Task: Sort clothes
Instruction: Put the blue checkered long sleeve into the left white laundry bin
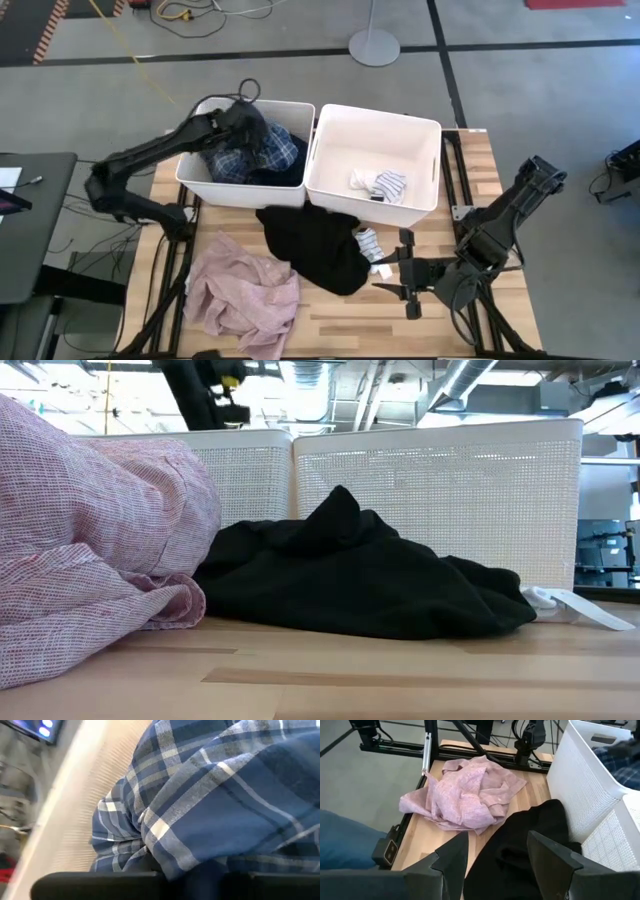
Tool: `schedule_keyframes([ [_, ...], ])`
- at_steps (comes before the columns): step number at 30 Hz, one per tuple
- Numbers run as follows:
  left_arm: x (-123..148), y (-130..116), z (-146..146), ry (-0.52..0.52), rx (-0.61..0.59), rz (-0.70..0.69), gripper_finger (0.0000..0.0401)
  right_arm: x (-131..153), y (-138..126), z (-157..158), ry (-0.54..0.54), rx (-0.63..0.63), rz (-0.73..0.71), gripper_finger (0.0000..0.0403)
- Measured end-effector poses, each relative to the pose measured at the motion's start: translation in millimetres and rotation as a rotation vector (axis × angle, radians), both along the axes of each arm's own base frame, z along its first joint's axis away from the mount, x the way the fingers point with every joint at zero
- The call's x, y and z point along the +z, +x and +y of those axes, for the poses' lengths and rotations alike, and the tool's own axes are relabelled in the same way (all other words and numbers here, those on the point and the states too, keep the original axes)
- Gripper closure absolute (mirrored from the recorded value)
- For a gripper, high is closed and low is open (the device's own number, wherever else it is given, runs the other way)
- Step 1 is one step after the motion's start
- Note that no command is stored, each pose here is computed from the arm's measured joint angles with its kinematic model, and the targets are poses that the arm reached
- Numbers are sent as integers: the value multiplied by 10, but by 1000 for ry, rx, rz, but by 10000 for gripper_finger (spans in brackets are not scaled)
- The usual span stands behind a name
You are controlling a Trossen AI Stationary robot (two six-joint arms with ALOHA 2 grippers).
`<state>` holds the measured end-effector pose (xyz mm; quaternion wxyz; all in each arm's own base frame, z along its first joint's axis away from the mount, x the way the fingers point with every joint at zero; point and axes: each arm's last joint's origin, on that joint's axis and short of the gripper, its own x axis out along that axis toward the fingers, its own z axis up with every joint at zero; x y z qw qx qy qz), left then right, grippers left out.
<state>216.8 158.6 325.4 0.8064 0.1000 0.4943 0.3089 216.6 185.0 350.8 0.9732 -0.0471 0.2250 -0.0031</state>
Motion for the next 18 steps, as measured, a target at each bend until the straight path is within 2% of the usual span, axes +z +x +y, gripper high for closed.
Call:
schedule_keyframes([
  [7,-472,156,370,-212,8,53,373,-52,-6,-4,0,-8,17,182],
  [18,-1204,349,661,-386,25,232,370,-224,-17,-14,17,-37,54,182],
])
